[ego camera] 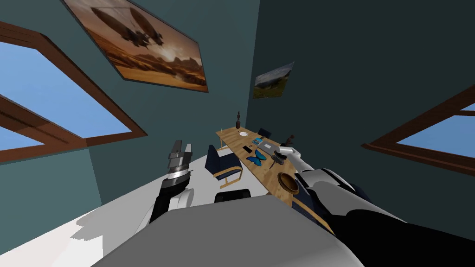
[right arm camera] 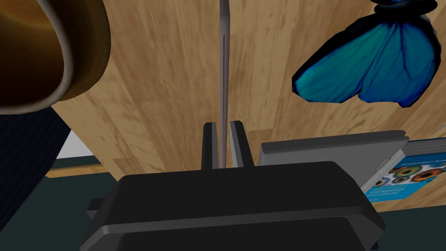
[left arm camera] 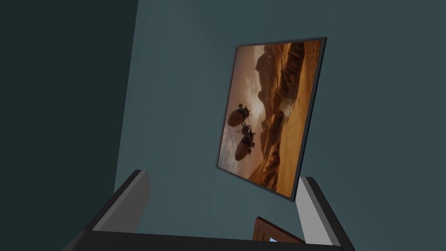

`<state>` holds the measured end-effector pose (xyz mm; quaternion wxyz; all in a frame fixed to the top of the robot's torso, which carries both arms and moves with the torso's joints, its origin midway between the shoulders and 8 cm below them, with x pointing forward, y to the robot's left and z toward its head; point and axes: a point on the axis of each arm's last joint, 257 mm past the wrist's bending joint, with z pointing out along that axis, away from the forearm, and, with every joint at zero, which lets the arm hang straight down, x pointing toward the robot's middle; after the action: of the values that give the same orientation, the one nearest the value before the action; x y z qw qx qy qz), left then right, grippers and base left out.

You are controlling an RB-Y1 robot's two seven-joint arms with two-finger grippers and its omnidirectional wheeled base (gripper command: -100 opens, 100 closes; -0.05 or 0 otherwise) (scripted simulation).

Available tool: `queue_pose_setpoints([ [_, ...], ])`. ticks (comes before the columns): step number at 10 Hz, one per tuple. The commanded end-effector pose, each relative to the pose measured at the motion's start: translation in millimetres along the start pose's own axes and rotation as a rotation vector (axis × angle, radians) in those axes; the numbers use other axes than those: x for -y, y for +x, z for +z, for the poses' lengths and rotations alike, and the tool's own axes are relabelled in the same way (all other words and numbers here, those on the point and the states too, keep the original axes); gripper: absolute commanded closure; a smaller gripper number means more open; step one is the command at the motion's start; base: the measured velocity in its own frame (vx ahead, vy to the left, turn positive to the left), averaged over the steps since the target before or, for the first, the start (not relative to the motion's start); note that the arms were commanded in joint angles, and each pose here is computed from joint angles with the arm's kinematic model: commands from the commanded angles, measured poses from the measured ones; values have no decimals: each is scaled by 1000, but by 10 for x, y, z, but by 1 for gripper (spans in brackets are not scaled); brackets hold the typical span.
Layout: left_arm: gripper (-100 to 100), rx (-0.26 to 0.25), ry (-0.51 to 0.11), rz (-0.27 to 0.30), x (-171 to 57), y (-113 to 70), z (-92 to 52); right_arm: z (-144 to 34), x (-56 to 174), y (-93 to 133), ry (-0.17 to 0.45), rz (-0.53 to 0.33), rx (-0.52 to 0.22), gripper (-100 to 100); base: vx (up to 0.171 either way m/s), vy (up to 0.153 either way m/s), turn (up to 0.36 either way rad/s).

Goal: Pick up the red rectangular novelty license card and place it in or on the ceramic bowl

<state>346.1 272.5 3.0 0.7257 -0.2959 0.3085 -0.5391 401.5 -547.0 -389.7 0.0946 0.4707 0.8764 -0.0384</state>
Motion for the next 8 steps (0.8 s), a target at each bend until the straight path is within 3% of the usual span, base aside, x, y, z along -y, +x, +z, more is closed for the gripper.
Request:
queue_pose_setpoints([
  [1,0,0,0,0,0,0,0,5,-168,134,-3,-28,-44,100,49,56,-379],
  [3,0,0,0,0,0,0,0,11,-159,115,1,-72,-34,100,31,56,-103],
  [4,0,0,0,0,0,0,0,14,-316,274,-6,-84,-82,100,54,58,-289],
  [5,0,0,0,0,-1,-1,-1,30,-334,294,-6,-104,-84,100,50,70,-282],
  [7,0,0,0,0,0,0,0,28,-307,278,0,-112,-81,100,11,24,-13],
  [8,0,0,0,0,0,0,0,32,-307,283,1,-118,-82,0,0,0,0],
])
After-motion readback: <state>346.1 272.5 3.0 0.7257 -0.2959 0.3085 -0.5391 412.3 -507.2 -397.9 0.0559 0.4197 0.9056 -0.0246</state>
